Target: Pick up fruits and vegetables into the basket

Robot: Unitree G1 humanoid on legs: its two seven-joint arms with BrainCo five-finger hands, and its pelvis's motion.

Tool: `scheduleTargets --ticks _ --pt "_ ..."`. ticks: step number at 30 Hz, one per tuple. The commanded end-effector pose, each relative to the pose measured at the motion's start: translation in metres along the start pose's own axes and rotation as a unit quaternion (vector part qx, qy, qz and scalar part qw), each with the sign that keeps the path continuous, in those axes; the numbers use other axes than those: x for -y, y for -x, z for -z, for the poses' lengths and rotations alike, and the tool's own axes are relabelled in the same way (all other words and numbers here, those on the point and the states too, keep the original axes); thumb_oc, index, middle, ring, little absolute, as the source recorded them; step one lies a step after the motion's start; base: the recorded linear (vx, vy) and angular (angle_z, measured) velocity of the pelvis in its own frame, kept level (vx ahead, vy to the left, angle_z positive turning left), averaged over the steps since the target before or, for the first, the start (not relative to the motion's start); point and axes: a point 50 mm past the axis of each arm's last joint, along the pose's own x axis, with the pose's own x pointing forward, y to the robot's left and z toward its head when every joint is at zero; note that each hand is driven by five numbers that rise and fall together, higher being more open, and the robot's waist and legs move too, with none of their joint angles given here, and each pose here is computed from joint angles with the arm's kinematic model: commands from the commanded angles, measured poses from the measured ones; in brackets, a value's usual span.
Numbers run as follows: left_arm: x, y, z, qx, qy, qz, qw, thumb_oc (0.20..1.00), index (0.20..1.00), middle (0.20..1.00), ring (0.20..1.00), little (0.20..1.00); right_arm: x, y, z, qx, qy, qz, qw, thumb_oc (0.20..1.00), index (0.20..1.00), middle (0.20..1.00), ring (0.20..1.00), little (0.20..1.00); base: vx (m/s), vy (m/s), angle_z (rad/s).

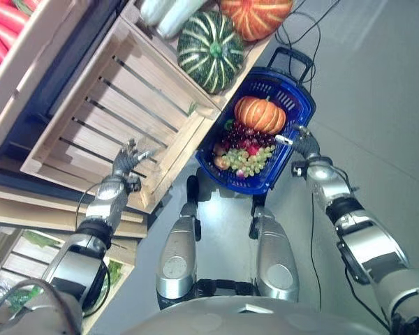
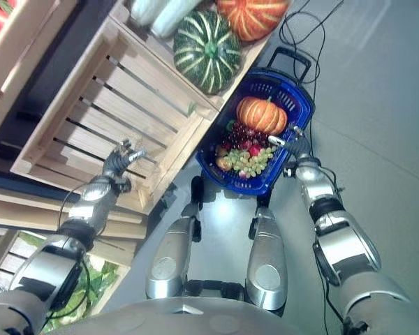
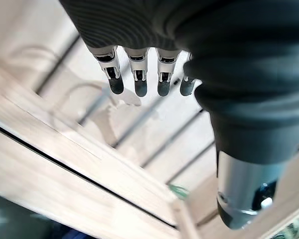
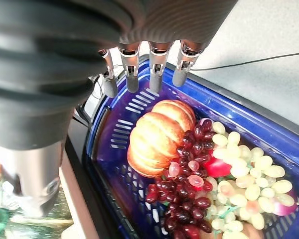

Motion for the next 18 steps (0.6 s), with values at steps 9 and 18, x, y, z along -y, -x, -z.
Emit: scheduleTargets --ticks 9,18 --pt "0.003 0.074 0.142 -0.223 -0.097 0.074 0.967 1.000 1.000 1.000 1.000 1.000 0.002 0.095 0.158 -0.241 0.054 -0.018 0.969 1.000 1.000 1.000 1.000 1.000 0.12 0.016 -0.05" --pt "0.002 0.111 0.182 -0.320 -0.098 0.079 0.939 1.000 1.000 1.000 1.000 1.000 0.002 0.161 0.217 -0.410 0.075 -0.064 0.907 1.000 1.000 1.000 1.000 1.000 0.01 0.004 -0.08"
